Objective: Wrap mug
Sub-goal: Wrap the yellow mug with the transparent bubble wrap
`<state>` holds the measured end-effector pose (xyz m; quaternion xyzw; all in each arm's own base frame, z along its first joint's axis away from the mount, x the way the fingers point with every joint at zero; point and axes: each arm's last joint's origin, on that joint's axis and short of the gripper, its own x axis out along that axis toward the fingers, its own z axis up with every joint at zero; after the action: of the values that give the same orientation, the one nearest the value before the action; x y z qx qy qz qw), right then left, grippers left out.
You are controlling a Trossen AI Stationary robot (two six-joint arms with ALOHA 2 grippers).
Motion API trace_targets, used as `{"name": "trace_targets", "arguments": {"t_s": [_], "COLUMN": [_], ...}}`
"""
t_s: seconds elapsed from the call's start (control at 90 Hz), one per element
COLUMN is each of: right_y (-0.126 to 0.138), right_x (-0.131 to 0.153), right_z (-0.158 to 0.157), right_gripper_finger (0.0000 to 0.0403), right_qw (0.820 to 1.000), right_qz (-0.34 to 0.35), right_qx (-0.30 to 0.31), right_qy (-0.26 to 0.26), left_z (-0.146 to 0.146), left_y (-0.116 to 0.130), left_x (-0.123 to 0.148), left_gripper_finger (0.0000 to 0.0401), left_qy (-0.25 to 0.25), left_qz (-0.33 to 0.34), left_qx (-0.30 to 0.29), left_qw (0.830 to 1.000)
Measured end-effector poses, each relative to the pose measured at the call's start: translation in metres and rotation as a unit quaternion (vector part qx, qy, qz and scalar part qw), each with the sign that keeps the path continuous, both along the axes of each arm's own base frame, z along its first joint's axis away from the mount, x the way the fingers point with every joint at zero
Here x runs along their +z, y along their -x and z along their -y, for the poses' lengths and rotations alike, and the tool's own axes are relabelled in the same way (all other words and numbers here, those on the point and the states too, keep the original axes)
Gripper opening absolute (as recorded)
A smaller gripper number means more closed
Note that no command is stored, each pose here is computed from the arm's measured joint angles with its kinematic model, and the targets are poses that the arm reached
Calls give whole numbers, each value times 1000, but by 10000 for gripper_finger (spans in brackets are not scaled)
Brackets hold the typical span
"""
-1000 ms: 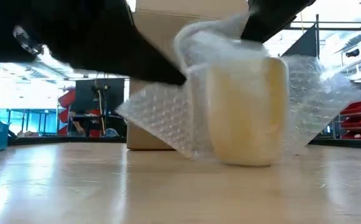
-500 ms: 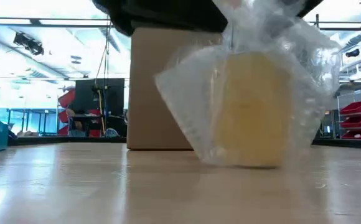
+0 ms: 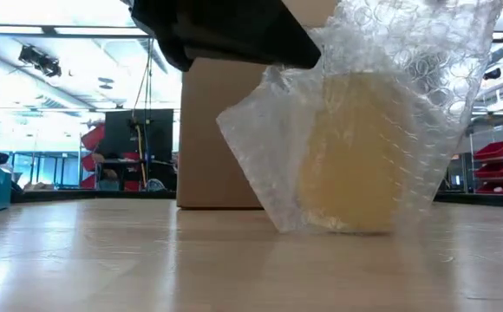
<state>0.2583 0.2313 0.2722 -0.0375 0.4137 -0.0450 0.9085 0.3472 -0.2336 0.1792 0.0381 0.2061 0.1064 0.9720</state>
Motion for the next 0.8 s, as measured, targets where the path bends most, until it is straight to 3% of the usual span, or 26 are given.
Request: {"name": "trace_targets", "arguments": {"t_s": [0.389, 0.6, 0.8], "right_y": [12, 13, 4], "right_x": [0, -3, -32], "right_z": [-18, -20, -31], "right_gripper_finger": [160, 160, 160], "right_qw": [998, 999, 999], "right_qz": [36, 41, 15], "right_qx": [-37, -31, -1], "right_qy": [-39, -16, 42], "left_z": [6, 6, 4], "left_y": [-4, -4, -1], "left_x": [7, 22, 27], "left_gripper_finger": [0, 0, 0], "left_qy": [57, 66, 62], "left_qz": [21, 33, 27], "left_qx": [-54, -60, -60], "left_qw": [997, 995, 996]}}
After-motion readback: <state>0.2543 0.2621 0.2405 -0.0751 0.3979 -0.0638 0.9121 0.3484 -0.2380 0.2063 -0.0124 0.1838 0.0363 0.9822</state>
